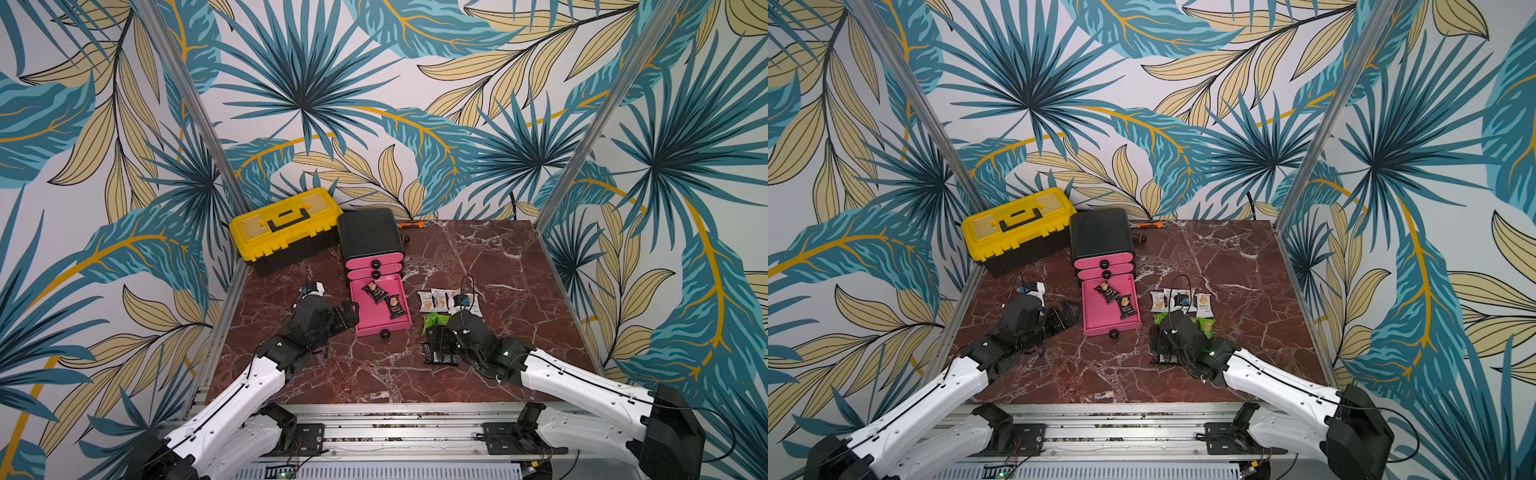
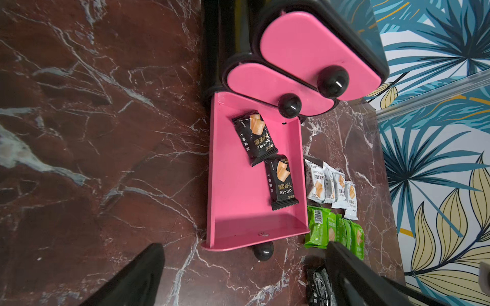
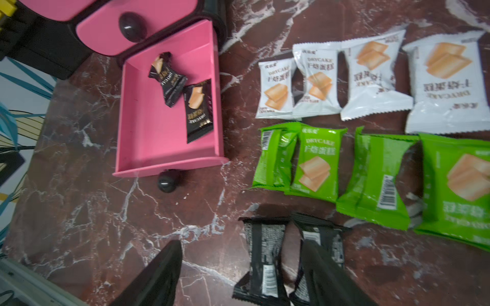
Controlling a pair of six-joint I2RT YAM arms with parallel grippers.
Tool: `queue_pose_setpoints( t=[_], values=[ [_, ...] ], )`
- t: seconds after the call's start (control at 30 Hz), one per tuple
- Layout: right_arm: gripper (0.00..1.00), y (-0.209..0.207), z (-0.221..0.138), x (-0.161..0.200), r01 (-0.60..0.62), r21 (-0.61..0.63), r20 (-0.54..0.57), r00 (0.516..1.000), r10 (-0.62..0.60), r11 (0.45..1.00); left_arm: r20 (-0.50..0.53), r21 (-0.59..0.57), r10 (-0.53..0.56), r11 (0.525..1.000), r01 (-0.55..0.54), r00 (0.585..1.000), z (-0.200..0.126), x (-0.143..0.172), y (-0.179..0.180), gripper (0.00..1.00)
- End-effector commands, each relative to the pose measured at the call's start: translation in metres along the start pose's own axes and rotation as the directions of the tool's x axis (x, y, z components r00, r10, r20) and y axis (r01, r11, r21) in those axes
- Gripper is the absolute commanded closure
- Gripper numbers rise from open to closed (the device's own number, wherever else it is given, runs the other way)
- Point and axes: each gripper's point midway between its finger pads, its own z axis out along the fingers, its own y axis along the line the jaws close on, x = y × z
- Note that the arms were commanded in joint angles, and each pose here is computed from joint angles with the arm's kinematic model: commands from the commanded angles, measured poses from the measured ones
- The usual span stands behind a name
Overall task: Take the cookies out of the drawer
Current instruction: Place the cookie at the center of the board, then pick up the cookie from the drawer.
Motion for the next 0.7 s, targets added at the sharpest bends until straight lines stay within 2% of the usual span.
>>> queue_pose_setpoints(
  t=[0.0, 0.27, 0.63, 0.67],
  values=[
    [0.23, 0.028, 0.007, -0.014, 0.03, -0.075, 0.007, 1.0, -0.03, 0.997, 0.009, 0.094, 0.017, 0.995, -0.018, 1.0, 0.0, -0.014, -0.023, 0.0],
    [0.23, 0.071, 0.043, -0.031, 0.084, -0.116, -0.032, 0.996, -0.088, 0.99, -0.025, 0.122, 0.0, 0.993, 0.003, 1.0, 0.008, -0.03, -0.014, 0.0],
    [0.24, 0.094, 0.103, -0.045, 0.092, -0.051, -0.061, 0.994, -0.095, 0.994, -0.06, 0.127, -0.011, 0.992, 0.019, 0.998, 0.016, -0.025, -0.005, 0.0],
    [0.24, 0.084, 0.11, -0.055, 0.07, -0.024, -0.05, 0.996, -0.071, 0.997, -0.055, 0.125, -0.01, 0.992, 0.017, 0.998, 0.015, -0.025, -0.004, 0.0]
  ],
)
